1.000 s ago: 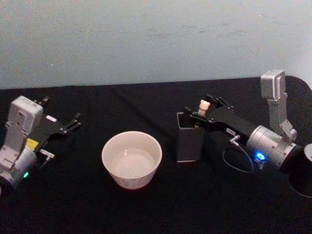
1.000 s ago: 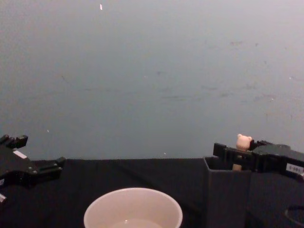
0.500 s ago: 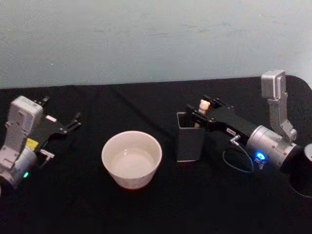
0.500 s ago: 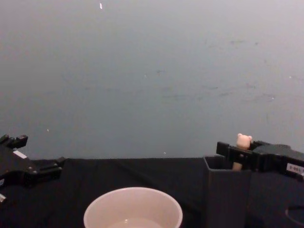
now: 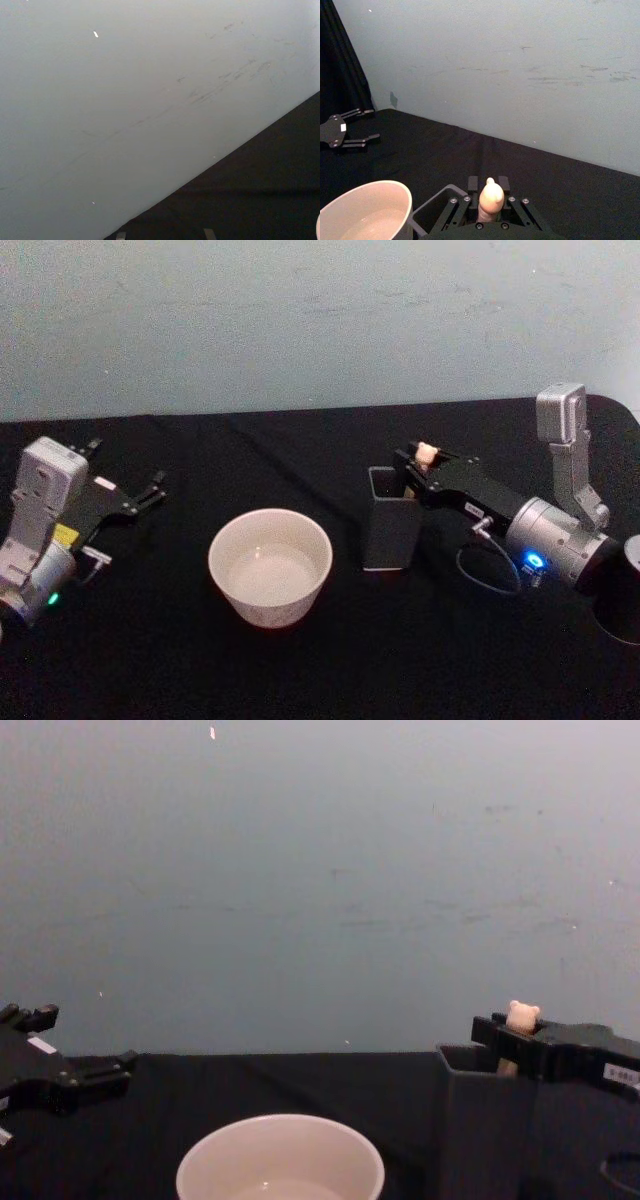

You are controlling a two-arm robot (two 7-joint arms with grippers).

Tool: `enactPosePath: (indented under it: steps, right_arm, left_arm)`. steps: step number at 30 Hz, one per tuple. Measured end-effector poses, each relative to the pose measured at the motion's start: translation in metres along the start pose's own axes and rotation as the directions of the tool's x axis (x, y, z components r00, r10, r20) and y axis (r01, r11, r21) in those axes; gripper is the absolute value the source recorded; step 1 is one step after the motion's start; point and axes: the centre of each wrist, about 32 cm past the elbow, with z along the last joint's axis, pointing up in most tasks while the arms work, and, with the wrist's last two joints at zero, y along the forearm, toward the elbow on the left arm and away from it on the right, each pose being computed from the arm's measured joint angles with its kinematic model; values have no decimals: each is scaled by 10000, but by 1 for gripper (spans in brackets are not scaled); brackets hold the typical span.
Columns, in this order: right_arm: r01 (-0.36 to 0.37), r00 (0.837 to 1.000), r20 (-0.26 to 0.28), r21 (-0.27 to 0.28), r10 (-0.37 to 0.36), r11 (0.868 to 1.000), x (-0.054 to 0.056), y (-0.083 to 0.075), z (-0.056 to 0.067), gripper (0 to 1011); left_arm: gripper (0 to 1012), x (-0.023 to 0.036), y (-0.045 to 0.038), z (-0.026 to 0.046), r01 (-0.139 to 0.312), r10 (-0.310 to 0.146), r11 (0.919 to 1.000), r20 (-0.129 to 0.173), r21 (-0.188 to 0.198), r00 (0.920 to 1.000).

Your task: Pick up the stirring spoon with one hand, stir inside the cup, then place it back in its original position.

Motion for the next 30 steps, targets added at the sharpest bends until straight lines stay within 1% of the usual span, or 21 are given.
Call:
enactPosePath:
  steps: [1, 6, 12, 17, 25, 30]
  right_arm:
    - [0, 10000, -1, 0, 0, 10000, 0, 0, 0, 248]
    - [-2, 10000, -7, 5, 2, 10000, 0, 0, 0, 194]
    - [-2, 10000, -7, 4, 2, 10000, 0, 0, 0, 194]
    - [-70, 10000, -60, 106, 70, 9999, -16, -9, 12, 194]
    - [-205, 9998, -68, 484, 209, 9986, -82, -20, 112, 194]
    - [-235, 9997, 8, 759, 235, 9968, -133, -26, 213, 194]
  left_arm:
    - [1001, 0, 0, 0, 0, 0, 10000, 0, -1, 10000]
    - [1001, 0, 0, 0, 0, 0, 10000, 0, 1, 10000]
    - [1001, 0, 0, 0, 0, 0, 10000, 0, 0, 10000]
    - [1001, 0, 0, 0, 0, 0, 10000, 0, 0, 10000]
    - [1001, 0, 0, 0, 0, 0, 10000, 0, 0, 10000]
    - [1001, 0, 0, 0, -1, 1, 10000, 0, 0, 10000]
